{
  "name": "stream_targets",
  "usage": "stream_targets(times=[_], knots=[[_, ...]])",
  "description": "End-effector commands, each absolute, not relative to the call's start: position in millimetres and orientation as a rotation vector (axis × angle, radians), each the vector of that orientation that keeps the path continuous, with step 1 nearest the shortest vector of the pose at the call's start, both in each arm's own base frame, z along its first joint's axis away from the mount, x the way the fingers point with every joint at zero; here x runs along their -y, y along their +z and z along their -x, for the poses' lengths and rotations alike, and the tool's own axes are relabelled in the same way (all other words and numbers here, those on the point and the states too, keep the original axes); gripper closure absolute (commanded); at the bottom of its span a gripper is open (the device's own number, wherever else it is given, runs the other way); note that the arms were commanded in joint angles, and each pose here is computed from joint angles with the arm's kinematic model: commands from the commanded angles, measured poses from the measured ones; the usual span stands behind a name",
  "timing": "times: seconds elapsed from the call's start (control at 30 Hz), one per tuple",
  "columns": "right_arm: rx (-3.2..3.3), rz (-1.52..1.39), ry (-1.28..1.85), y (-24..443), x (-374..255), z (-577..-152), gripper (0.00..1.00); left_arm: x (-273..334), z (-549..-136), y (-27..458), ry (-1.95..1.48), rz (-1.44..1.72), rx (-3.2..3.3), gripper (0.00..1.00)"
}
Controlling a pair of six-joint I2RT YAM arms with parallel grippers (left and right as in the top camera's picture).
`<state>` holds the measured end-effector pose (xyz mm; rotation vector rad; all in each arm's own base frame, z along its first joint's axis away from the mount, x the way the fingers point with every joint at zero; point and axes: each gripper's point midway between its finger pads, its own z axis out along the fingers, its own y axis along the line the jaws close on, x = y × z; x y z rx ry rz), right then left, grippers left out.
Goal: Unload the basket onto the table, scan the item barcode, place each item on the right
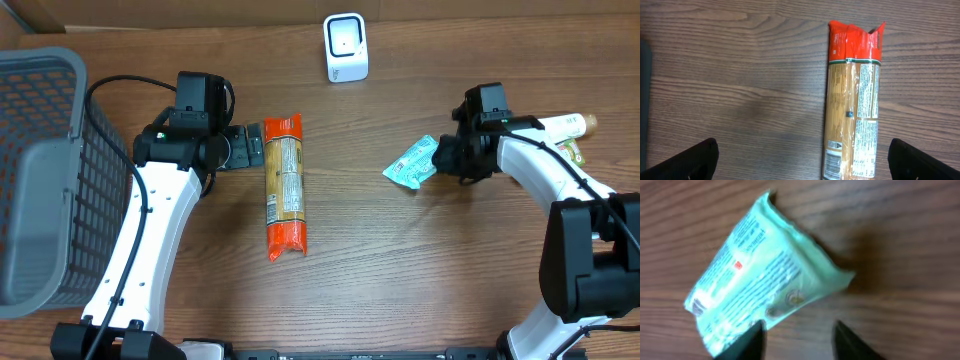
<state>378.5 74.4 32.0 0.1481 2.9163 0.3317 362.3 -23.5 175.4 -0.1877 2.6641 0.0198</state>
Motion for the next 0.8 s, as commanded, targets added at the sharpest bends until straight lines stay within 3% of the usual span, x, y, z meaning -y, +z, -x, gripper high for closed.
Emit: stream_targets(times=[0.0, 0.07, 0.2, 0.5, 0.77], knots=[[-2.852, 0.004, 0.363, 63.8, -73.8, -401.3, 0.30, 22.8, -363.8, 176.9, 0.037, 0.158, -2.660, 0.01], [-2.801, 0.152, 0.335, 79.2, -70.3, -413.6, 0.17, 22.8, -363.8, 176.9, 0.037, 0.158, -2.660, 0.00], [-2.684, 0.403, 0.321, 90.4, -73.0, -430.7, 0.10, 22.8, -363.8, 176.9, 0.037, 0.158, -2.660, 0.01], [-2.737, 0.459, 0.438, 42.1, -70.1, -432.7, 0.18, 22.8, -363.8, 176.9, 0.037, 0.158, -2.660, 0.01], [-2.794, 0.424, 0.660, 9.0, -79.7, -420.5, 0.19, 22.8, -363.8, 176.9, 0.037, 0.158, -2.660, 0.01]])
